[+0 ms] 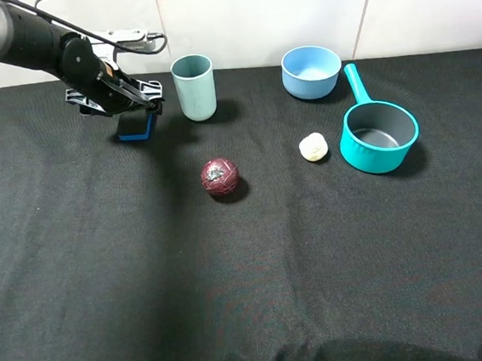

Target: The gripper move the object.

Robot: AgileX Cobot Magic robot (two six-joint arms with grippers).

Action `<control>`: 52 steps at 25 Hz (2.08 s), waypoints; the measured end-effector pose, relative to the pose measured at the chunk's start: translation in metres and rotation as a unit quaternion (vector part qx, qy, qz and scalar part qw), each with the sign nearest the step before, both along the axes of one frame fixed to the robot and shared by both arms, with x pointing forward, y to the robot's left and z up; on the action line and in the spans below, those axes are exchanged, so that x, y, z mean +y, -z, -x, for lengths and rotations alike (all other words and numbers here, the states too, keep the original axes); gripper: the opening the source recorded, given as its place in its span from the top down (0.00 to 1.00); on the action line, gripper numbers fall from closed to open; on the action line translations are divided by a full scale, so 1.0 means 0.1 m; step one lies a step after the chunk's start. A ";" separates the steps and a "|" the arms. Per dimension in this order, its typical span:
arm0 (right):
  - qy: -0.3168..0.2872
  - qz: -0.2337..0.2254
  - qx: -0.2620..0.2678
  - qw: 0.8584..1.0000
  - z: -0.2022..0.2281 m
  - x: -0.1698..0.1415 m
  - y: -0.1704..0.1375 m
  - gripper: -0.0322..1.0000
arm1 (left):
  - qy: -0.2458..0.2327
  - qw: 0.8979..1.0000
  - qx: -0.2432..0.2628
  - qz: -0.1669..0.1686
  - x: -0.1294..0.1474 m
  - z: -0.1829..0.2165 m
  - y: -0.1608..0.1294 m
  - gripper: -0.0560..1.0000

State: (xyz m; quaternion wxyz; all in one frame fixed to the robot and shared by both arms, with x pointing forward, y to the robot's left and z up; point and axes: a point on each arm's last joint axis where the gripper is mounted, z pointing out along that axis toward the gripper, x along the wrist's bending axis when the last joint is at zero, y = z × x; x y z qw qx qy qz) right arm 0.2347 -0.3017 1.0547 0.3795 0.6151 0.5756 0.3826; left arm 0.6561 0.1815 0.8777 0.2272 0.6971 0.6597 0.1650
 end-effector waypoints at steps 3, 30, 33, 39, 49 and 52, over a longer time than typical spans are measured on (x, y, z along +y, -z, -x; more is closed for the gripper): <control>0.000 0.000 0.000 1.000 0.00 0.00 0.00 0.30 | -0.009 1.000 0.015 -0.004 0.02 0.02 0.00 0.02; 0.000 0.000 0.000 1.000 0.00 0.00 0.00 0.30 | 0.008 0.994 0.110 0.017 0.04 0.44 -0.87 0.01; 0.000 0.000 0.000 1.000 0.00 0.00 0.00 0.30 | 0.011 0.992 0.123 0.019 0.05 0.50 -0.96 0.01; 0.000 0.000 0.000 1.000 0.00 0.00 0.00 0.30 | 0.016 0.988 0.151 0.012 0.09 0.64 -1.14 0.01; 0.000 0.000 0.000 1.000 0.00 0.00 0.00 0.30 | 0.026 0.988 0.155 0.001 0.17 0.91 -1.58 0.01; 0.000 0.000 0.000 1.000 0.00 0.00 0.00 0.30 | 0.029 0.988 0.151 -0.002 0.21 1.00 -1.72 0.01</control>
